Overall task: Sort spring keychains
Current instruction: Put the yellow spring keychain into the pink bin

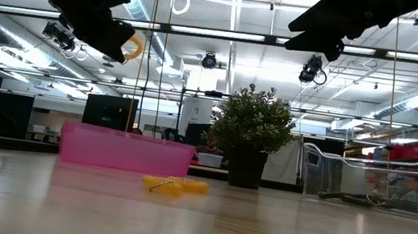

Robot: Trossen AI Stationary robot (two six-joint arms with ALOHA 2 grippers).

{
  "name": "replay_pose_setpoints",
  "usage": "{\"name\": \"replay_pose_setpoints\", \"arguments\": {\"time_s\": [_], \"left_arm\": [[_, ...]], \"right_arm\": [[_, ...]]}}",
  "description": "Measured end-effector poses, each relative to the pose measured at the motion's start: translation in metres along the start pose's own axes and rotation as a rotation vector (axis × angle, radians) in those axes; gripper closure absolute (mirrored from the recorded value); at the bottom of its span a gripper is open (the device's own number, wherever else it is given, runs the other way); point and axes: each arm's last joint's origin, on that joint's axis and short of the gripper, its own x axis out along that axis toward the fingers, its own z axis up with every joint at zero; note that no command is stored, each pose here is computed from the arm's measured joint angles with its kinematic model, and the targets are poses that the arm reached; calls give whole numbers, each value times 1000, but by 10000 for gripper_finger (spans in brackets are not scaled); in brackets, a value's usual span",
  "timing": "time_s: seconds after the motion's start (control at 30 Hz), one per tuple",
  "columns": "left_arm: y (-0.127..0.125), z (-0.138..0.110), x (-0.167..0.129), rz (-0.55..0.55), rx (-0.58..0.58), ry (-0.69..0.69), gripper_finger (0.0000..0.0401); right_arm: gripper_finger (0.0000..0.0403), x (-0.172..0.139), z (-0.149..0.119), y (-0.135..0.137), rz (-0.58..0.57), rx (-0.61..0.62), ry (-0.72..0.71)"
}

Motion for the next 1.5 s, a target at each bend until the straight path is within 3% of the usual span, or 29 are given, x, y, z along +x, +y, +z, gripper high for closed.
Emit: {"name": "replay_pose_setpoints", "arguments": {"time_s": [0.5,0.83,1.0,1.5], "left_arm": [[-9,-10,24,113,92,97,375],[-7,-10,27,118,88,126,259],[-7,-10,27,117,89,127,221],[-7,-10,27,115,83,125,204]], "right_arm": [[181,0,0,0,1,12,0],[181,0,0,0,1,13,1],[181,0,0,0,1,13,1],[181,0,2,0,3,-11,-22]]}}
